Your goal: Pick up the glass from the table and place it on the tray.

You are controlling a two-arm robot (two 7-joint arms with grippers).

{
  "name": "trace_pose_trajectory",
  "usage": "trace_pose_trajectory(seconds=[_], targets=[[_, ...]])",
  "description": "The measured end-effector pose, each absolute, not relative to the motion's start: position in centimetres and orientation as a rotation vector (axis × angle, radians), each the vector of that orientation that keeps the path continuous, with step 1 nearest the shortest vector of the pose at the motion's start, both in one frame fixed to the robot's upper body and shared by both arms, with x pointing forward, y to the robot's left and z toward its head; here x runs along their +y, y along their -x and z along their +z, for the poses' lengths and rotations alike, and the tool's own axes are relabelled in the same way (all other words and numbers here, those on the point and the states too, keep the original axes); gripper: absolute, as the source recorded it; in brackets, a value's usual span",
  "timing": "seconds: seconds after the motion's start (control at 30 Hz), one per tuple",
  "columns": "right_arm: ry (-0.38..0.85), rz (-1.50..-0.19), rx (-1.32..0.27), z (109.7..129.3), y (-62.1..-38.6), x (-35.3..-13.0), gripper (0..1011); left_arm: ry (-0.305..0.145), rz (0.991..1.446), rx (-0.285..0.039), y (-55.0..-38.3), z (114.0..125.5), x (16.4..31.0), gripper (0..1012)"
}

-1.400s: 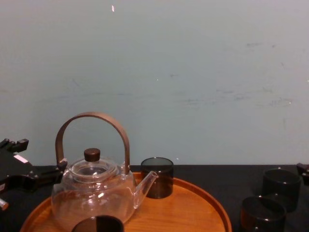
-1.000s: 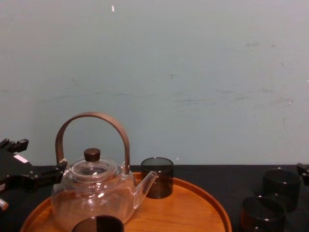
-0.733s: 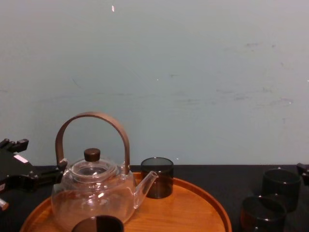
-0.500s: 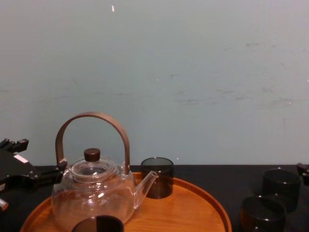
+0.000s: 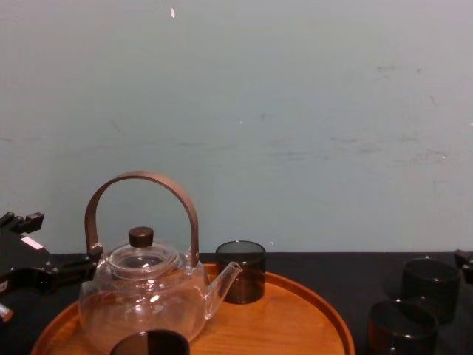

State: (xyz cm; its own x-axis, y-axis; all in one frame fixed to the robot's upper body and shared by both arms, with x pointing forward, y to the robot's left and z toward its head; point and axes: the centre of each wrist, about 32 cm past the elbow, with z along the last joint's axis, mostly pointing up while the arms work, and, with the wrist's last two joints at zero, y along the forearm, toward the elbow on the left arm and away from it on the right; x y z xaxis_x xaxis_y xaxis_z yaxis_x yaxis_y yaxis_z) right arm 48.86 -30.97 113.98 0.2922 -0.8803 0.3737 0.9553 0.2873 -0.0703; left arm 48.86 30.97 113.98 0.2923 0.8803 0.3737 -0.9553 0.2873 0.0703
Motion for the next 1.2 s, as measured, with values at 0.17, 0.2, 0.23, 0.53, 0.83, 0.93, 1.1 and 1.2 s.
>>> trace_pose_trajectory(seconds=[0.17,0.2,0.23,0.53,0.83,0.93,1.1,1.2], targets=[[0.304,-1.248,-0.285,113.98,-48.86,-30.97,1002,-0.304,1.248,-0.285,-48.86,113.98,30.96,1009],[0.304,-1.248,-0.285,113.98,-48.86,-30.97,1002,-0.304,1.248,-0.285,-48.86,113.98,30.97,1009],[0.304,-1.248,-0.285,113.98,-48.86,-30.96,1002,-0.304,1.248,-0.285,-48.86,113.98,30.97,1009],[0.304,-1.248,-0.285,113.98,-48.86,-30.97,1002,-0.304,1.248,-0.285,-48.86,113.98,30.96,1010],[0.304,-1.248,-0.285,113.98,-48.86,-30.96,1002,-0.304,1.248,-0.285,-48.86,113.98,30.97,1009],[0.302,-1.24,-0.279,114.14,-49.07,-31.22,1002,-0.304,1.248,-0.285,-48.86,113.98,30.97,1009],[0.309,-1.208,-0.27,114.45,-48.96,-31.41,1002,-0.304,1.248,-0.285,-48.86,113.98,30.97,1010],[0.304,-1.182,-0.261,114.53,-48.34,-31.31,1002,-0.305,1.248,-0.285,-48.86,113.98,30.97,1009]])
